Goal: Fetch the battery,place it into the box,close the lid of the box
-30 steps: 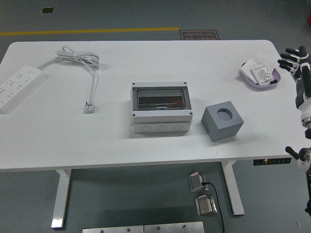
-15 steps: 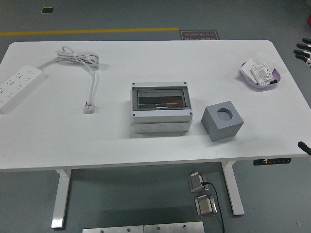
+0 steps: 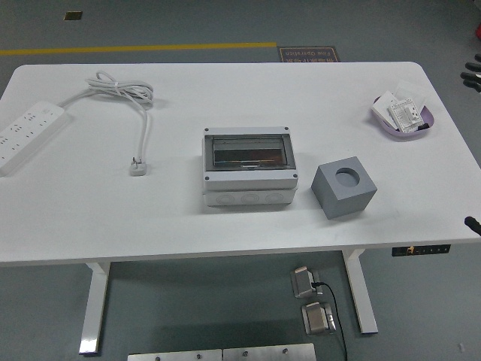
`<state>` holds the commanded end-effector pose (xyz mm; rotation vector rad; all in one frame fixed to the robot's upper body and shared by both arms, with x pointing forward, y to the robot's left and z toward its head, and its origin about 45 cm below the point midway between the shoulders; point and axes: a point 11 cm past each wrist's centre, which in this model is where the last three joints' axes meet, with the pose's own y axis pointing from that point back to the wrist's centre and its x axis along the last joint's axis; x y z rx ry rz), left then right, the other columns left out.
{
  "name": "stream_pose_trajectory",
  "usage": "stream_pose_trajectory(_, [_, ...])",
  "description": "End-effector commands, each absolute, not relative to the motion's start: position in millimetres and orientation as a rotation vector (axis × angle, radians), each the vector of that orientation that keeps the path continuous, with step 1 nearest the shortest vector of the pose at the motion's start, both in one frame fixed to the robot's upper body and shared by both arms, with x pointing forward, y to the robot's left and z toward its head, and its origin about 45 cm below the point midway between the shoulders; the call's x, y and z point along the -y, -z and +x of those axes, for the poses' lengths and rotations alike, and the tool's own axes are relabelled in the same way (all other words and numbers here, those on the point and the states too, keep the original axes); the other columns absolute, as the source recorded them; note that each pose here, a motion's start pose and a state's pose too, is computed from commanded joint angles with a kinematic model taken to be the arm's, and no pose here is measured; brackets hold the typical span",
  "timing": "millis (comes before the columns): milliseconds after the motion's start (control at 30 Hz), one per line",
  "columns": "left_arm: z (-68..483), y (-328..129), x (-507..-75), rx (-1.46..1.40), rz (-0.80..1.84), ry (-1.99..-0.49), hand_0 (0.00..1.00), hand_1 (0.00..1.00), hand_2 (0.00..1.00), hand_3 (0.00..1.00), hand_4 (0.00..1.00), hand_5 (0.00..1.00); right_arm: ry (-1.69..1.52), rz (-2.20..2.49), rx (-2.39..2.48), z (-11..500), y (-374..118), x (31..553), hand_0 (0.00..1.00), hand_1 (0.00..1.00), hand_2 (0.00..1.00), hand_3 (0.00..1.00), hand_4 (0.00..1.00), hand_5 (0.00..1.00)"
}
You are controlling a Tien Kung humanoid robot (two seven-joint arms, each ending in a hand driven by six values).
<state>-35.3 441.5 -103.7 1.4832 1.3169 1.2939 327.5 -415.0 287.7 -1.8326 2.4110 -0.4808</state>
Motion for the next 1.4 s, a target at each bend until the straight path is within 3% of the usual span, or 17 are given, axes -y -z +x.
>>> stream_pose_trajectory(100, [-36.5, 103.6, -440.0, -1.34, 1.471, -1.285, 0.817, 0.87, 0.998, 0.998, 0.998, 0.931, 0.479, -1.832, -2.412, 327.5, -287.3, 415.1, 0.708, 0.627, 0.649, 0.658, 0.814, 0.827])
stream_pose_trajectory(133, [-36.9, 103.6, -439.6, -1.346, 1.467, -1.285, 0.831, 0.945, 0.998, 0.998, 0.998, 0.998, 0.478, -1.831, -2.412, 327.5, -287.3, 415.1, 0.714, 0.627, 0.649, 0.658, 0.816, 0.829])
stream_pose_trajectory(667, [-35.8, 103.2, -441.7, -1.332, 1.483, -1.293, 0.899, 0.974, 0.998, 0.998, 0.998, 0.998, 0.479, -1.827, -2.42, 327.3, -286.7, 416.6, 0.719, 0.628, 0.648, 0.66, 0.82, 0.834])
stream_pose_trajectory(700, [-36.0, 103.3, -441.1, -1.338, 1.481, -1.291, 0.998, 0.998, 0.998, 0.998, 0.998, 0.998, 0.48, -1.827, -2.42, 327.4, -286.7, 416.5, 0.718, 0.628, 0.648, 0.661, 0.821, 0.835])
stream_pose_trajectory(1400, [-40.9, 102.2, -441.8, -1.335, 1.546, -1.248, 0.998, 0.998, 0.998, 0.998, 0.998, 0.998, 0.483, -1.828, -2.43, 327.2, -286.1, 417.3, 0.723, 0.627, 0.649, 0.662, 0.825, 0.84])
